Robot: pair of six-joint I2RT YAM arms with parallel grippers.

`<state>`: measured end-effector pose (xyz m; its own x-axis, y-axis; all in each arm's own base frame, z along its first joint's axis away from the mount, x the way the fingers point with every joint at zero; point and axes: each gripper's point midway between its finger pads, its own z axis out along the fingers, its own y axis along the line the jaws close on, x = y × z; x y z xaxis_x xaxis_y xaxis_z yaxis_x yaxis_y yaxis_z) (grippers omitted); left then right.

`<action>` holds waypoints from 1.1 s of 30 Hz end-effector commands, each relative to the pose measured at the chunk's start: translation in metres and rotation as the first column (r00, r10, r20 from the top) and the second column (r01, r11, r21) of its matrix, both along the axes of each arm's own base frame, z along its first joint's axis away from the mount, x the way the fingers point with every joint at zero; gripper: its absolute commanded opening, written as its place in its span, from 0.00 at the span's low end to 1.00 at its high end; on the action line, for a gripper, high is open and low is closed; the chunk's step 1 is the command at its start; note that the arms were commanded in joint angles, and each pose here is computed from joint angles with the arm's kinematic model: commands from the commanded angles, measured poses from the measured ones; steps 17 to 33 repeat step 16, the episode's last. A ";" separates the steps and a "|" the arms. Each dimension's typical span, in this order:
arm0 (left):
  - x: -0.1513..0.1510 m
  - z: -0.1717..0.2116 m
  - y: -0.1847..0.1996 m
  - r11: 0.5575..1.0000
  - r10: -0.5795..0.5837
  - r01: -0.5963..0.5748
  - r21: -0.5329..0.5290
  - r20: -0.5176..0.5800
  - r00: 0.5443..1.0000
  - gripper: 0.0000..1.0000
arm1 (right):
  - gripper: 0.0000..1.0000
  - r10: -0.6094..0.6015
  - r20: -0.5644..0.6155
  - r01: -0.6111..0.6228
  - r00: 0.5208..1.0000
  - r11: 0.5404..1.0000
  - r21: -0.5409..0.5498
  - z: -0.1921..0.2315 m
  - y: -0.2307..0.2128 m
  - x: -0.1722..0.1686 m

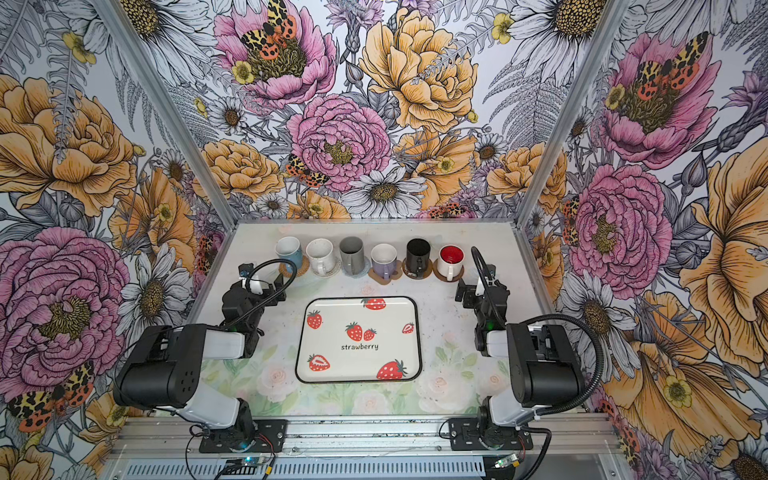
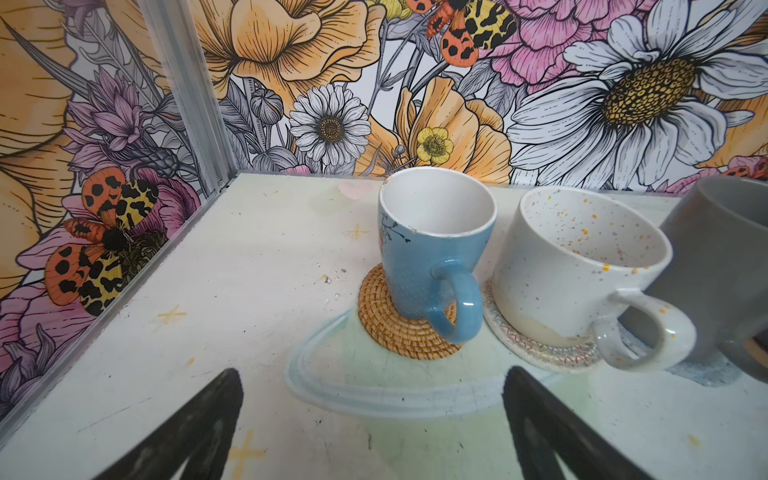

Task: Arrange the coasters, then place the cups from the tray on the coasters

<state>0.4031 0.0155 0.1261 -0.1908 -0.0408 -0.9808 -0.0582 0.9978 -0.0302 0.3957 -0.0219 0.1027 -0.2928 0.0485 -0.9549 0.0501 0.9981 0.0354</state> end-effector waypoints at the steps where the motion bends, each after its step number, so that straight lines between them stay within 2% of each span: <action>1: 0.003 0.004 -0.002 1.000 -0.016 0.017 -0.023 0.012 1.000 0.99 | 1.00 -0.009 0.019 0.009 1.000 1.000 -0.021 0.008 0.000 0.006; 33: 0.003 0.004 -0.003 1.000 -0.017 0.018 -0.021 0.012 1.000 0.99 | 1.00 -0.014 0.017 0.015 1.000 1.000 -0.028 0.009 0.000 0.008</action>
